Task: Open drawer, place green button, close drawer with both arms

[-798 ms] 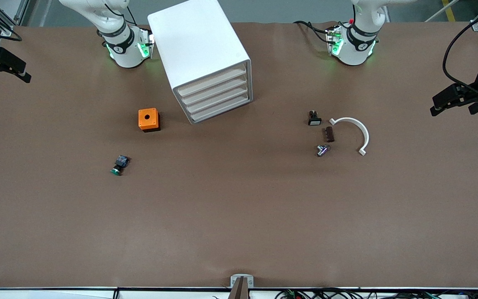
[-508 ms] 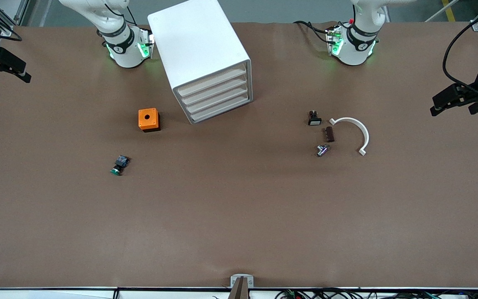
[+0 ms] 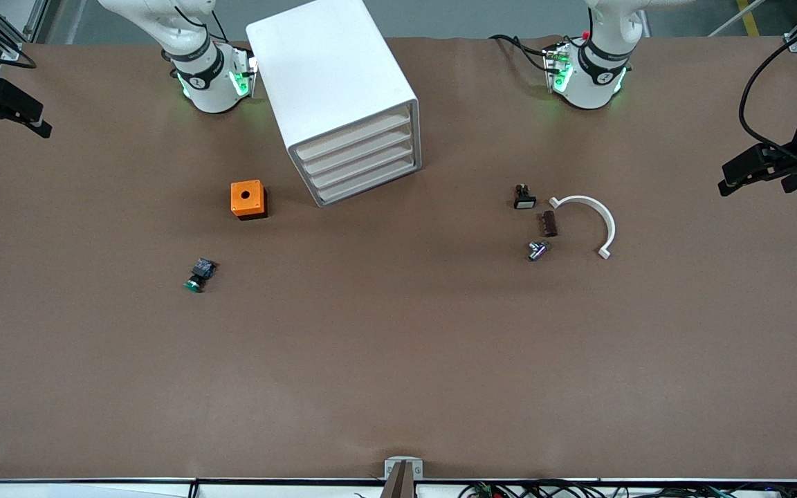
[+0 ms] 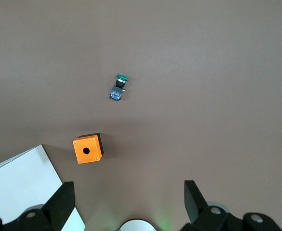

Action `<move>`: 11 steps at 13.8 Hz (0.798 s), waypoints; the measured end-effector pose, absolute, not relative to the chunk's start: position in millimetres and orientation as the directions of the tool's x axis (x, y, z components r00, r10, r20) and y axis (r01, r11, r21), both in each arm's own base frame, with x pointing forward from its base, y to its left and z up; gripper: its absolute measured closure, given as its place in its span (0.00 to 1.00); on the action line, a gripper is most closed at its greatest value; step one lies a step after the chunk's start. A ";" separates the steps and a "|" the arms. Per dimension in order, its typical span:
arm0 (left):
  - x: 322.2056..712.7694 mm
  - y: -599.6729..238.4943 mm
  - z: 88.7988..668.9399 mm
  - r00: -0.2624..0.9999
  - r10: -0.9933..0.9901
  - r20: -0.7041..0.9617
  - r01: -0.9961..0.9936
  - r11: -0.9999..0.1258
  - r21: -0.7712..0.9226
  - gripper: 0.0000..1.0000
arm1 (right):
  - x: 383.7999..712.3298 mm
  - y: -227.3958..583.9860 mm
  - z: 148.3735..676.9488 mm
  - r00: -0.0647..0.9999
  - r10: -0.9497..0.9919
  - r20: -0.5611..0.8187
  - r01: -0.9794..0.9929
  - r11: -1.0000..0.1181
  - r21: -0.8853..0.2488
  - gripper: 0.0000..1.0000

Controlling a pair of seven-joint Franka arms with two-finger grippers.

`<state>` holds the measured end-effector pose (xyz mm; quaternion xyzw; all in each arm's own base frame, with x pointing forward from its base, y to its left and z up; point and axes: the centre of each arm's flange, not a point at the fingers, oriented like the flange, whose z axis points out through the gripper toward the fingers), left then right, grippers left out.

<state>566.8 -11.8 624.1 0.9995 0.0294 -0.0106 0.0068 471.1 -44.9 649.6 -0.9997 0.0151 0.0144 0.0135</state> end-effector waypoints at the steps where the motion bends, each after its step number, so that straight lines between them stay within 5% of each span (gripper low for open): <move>1: 571.1 -10.7 614.9 0.997 0.060 -0.039 0.061 -0.998 0.013 0.00 | 471.1 -45.1 650.0 0.999 -0.030 -0.028 -0.031 -0.999 -0.027 0.00; 11: 623.5 -59.1 462.2 0.960 -0.012 -0.281 0.007 -0.998 0.068 0.00 | 499.1 -56.4 606.5 0.992 -0.047 -0.117 -0.051 -0.998 -0.030 0.00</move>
